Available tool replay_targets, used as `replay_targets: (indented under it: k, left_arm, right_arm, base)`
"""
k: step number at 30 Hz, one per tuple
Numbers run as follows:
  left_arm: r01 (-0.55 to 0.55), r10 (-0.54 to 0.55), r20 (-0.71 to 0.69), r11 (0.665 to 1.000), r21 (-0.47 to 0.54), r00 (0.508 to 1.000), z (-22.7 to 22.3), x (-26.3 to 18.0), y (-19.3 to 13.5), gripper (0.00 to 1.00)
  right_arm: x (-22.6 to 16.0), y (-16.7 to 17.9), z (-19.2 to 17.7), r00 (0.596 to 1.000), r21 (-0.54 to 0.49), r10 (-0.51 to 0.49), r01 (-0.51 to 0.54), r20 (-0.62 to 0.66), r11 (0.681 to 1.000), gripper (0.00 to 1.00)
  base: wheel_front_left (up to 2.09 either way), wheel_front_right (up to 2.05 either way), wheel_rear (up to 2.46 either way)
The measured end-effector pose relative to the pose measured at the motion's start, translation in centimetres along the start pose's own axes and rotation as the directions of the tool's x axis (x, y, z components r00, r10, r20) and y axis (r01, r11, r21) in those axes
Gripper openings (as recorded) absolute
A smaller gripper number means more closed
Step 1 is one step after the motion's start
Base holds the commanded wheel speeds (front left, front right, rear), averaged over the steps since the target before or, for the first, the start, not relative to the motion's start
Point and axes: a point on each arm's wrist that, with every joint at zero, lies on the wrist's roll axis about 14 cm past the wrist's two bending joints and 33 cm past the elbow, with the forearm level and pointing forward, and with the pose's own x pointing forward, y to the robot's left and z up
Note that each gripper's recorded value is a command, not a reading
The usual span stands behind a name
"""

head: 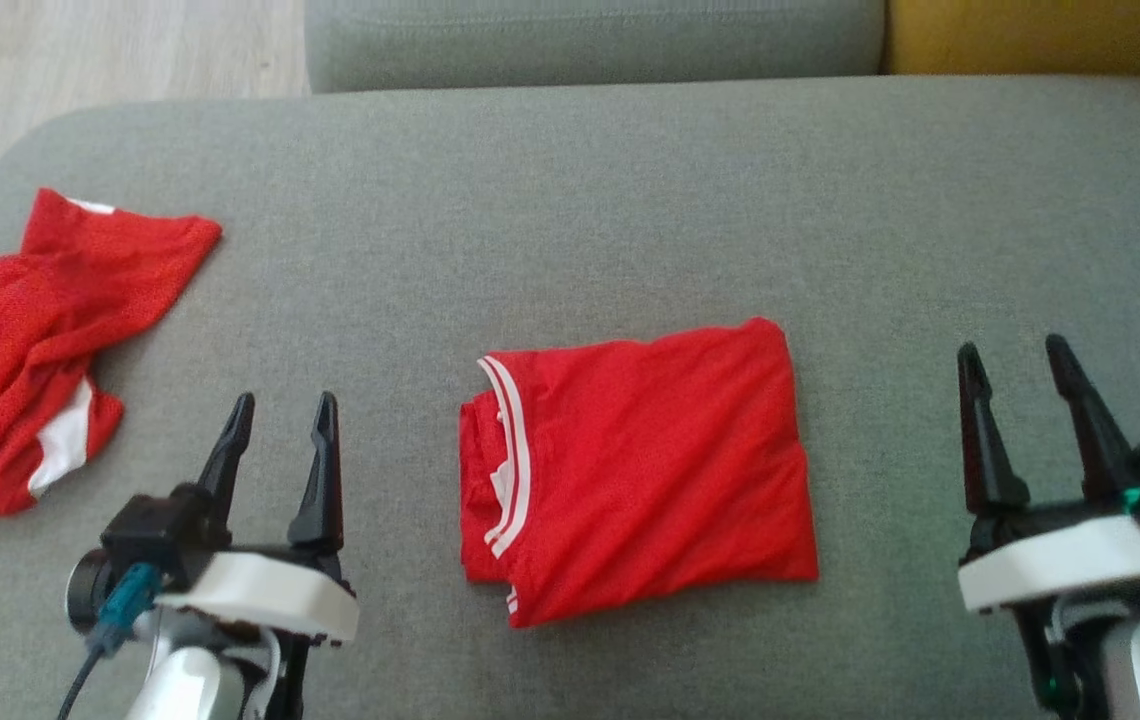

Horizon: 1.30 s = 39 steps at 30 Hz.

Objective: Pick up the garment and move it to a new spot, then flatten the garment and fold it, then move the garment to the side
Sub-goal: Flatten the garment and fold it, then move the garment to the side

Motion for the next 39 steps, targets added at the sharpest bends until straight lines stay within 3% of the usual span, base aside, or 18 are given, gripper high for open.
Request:
replay_targets:
  k: [18,39]
  left_arm:
    - [-0.028,0.030,-0.043,0.998,0.047,0.999,-0.2,-4.2,0.9,1.00]
    - [-0.022,0.023,-0.015,0.996,0.091,1.000,1.2,-4.4,1.0,1.00]
  right_arm:
    - [-3.8,1.2,0.2,0.999,-0.001,0.003,-0.003,-0.032,1.000,1.00]
    - [-4.2,1.4,0.4,0.999,-0.004,0.004,-0.004,-0.038,1.000,1.00]
  base:
    - [0.00,0.00,0.00]
    - [0.00,0.00,0.00]
